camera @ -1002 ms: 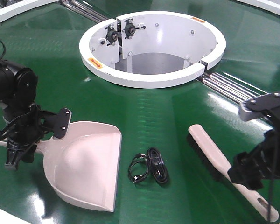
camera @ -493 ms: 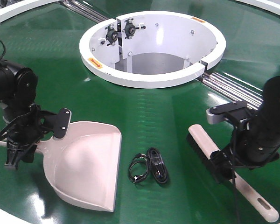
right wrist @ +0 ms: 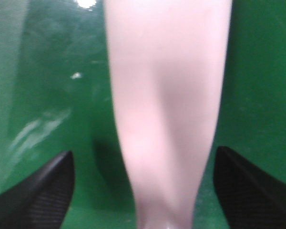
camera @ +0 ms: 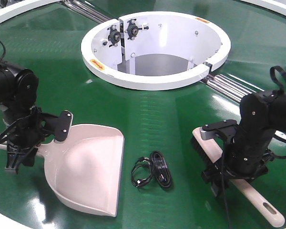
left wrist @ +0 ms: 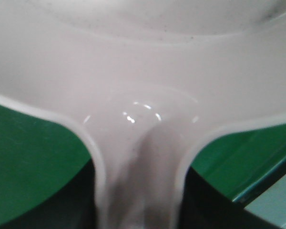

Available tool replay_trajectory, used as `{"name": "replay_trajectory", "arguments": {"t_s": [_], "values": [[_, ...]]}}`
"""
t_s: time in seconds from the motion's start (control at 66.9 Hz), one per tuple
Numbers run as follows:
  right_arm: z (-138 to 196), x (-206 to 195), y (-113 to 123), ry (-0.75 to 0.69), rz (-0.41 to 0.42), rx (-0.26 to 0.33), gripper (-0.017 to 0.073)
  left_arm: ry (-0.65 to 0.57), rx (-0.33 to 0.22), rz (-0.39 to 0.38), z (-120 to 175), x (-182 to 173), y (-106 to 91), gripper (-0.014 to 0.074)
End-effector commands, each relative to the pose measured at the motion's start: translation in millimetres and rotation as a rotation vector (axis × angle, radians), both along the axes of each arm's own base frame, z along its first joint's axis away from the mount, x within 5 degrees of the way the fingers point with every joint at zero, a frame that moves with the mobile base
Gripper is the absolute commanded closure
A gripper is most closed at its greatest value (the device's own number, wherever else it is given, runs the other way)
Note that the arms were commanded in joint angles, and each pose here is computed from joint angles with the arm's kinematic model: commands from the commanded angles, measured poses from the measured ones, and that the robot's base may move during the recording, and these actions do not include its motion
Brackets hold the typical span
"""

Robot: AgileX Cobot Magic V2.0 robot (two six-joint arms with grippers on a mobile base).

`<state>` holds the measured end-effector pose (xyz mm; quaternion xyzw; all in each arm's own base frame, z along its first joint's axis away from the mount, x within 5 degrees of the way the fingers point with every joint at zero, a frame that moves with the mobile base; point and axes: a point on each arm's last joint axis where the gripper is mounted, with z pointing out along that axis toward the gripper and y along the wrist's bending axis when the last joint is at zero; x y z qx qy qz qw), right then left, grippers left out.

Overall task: Clean and inspect green conveyor with broom and dustpan
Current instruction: 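Lower the right gripper onto the pink brush handle and grasp it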

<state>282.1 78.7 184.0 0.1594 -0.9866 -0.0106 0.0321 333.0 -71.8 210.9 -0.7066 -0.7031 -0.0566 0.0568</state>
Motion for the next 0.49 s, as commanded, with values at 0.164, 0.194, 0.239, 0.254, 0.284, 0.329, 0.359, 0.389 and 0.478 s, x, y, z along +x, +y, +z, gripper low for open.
{"name": "replay_trajectory", "arguments": {"t_s": [0.164,0.194,0.239,0.254,0.284,0.329,0.359,0.389,0.478], "values": [[10.3,3.5,-0.6,-0.028,0.013,-0.013,0.0284,-0.072,-0.015,0.004,21.7,0.0,-1.1,0.0601],[10.3,3.6,-0.9,-0.028,0.015,-0.016,0.0315,-0.072,-0.015,0.004,21.7,0.0,-1.1,0.0601],[10.3,3.7,-1.3,-0.029,0.02,-0.02,0.0371,-0.072,-0.015,0.004,21.7,0.0,-1.1,0.0601],[10.3,3.7,-1.3,-0.029,0.02,-0.02,0.0393,-0.072,-0.015,0.004,21.7,0.0,-1.1,0.0601],[10.3,4.0,-1.9,-0.032,0.024,-0.026,0.044,-0.072,-0.015,0.004,21.7,0.0,-1.1,0.0601],[11.4,4.1,-2.2,-0.04,0.026,-0.028,0.0508,-0.072,-0.015,0.004,21.7,0.0,-1.1,0.0601],[11.7,4.1,-2.4,-0.042,0.026,-0.029,0.054,-0.072,-0.015,0.004,21.7,0.0,-1.1,0.0601],[12.7,4.0,-2.4,-0.047,0.024,-0.028,0.0578,-0.072,-0.015,0.004,21.7,0.0,-1.1,0.0601],[17.4,2.9,-2.4,-0.063,0.009,-0.021,0.0571,-0.072,-0.015,0.004,21.7,0.0,-1.1,0.0601]]}}
